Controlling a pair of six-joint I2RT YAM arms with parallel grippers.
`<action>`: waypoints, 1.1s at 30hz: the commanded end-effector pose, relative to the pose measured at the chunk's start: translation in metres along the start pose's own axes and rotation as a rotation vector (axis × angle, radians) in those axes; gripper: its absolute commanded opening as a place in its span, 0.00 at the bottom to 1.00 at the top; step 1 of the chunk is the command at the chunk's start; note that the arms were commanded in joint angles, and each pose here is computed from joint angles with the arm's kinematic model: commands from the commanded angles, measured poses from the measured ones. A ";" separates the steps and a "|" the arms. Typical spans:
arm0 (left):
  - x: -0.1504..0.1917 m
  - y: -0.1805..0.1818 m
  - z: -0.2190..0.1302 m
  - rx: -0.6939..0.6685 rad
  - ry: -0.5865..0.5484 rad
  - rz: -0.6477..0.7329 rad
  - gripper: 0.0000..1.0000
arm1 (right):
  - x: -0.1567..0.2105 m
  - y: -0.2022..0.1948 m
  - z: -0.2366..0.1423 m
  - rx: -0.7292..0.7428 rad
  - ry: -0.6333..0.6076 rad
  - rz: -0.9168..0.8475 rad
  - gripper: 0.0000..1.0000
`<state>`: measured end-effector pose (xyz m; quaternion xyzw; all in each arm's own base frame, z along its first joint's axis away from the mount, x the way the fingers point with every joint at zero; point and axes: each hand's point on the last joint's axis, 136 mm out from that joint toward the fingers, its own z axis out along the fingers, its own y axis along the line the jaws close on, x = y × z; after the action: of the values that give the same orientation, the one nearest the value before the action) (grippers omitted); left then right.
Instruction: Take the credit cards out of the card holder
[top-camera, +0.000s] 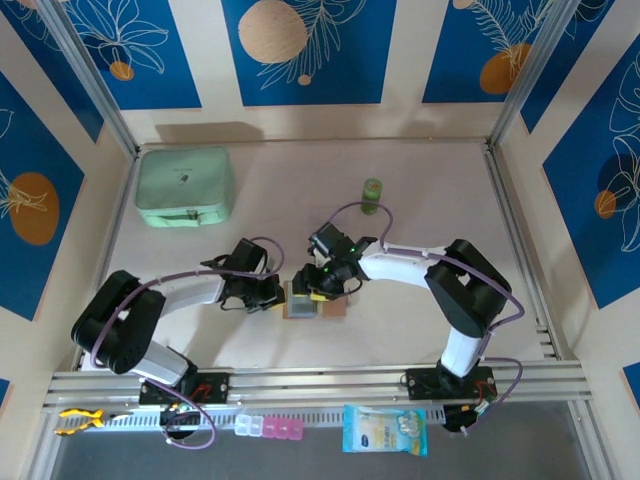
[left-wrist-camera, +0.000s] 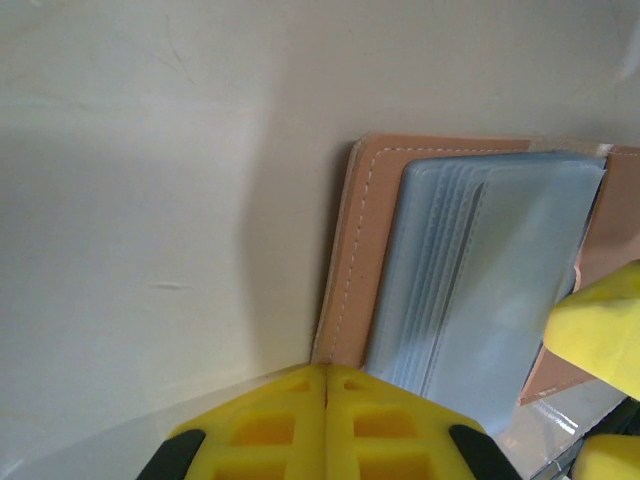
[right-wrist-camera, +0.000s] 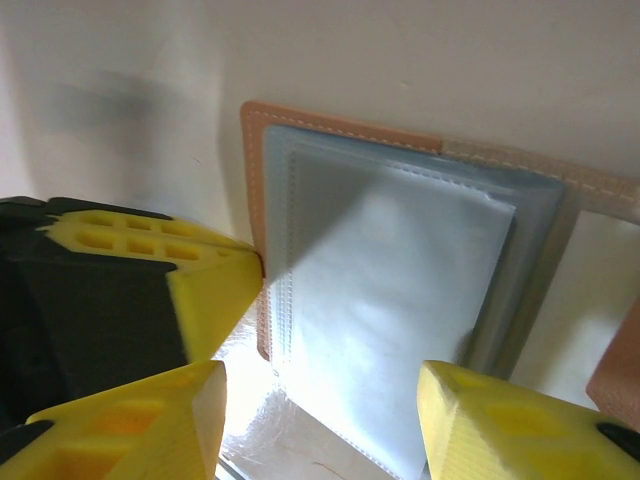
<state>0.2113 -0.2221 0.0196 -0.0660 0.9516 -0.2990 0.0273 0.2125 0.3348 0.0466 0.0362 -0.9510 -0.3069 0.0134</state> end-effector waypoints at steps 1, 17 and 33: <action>0.007 0.013 0.002 -0.058 0.009 -0.011 0.01 | 0.006 -0.003 0.005 -0.023 0.040 0.032 0.52; 0.005 0.012 -0.002 -0.067 0.001 -0.008 0.01 | 0.007 -0.029 -0.003 0.079 0.007 0.075 0.48; -0.012 -0.040 -0.032 0.083 -0.075 0.037 0.08 | 0.008 -0.033 -0.002 0.057 0.010 0.079 0.39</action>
<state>0.2198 -0.2219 0.0477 -0.0652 0.9489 -0.3027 0.0608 0.2115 0.3121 0.0282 0.0067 -0.9604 -0.2778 0.0221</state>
